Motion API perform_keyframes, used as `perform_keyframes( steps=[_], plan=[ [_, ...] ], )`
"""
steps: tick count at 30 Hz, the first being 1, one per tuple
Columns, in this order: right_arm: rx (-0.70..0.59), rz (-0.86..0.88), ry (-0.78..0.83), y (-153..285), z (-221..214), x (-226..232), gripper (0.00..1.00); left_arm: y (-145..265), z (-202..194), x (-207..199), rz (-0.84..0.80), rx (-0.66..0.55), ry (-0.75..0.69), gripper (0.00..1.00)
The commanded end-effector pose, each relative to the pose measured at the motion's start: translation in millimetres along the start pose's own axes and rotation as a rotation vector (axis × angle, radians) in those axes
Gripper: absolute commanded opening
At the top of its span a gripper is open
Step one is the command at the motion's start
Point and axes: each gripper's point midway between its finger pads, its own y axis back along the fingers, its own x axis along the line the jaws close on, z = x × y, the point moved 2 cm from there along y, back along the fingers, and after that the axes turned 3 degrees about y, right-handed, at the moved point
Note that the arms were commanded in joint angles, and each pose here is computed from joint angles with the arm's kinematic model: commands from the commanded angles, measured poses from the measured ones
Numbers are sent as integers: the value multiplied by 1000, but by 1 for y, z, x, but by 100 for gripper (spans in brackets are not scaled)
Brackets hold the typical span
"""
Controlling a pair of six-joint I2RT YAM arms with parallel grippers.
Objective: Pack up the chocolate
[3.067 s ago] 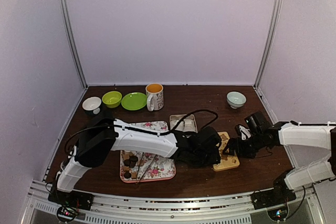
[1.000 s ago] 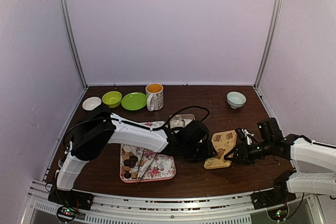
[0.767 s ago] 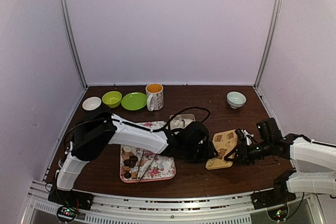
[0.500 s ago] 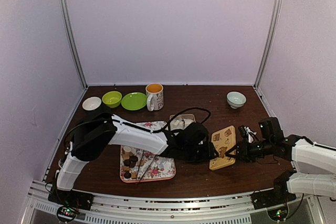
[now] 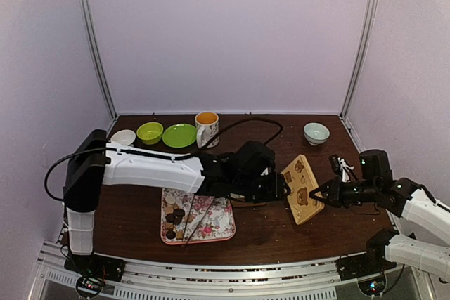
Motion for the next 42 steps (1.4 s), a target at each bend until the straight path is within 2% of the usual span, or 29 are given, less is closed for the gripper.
perform_keyframes(
  steps=[1,9,15,23,30,42],
  plan=[
    [-34,47,34,10,14,22,2,39,19,-5,18,-81,-67,52],
    [-109,320,73,27,36,79,1,85,42,-11,-147,-73,-87,53],
    [-153,431,49,25,54,101,0,129,64,5,-95,-145,-141,57],
    [-161,490,12,-13,75,128,2,166,85,54,42,-212,-115,59],
    [-175,508,-25,-53,88,142,2,168,85,84,134,-205,-105,59],
    [-158,507,-130,-119,87,135,0,131,79,118,177,-140,-38,57]
  ],
)
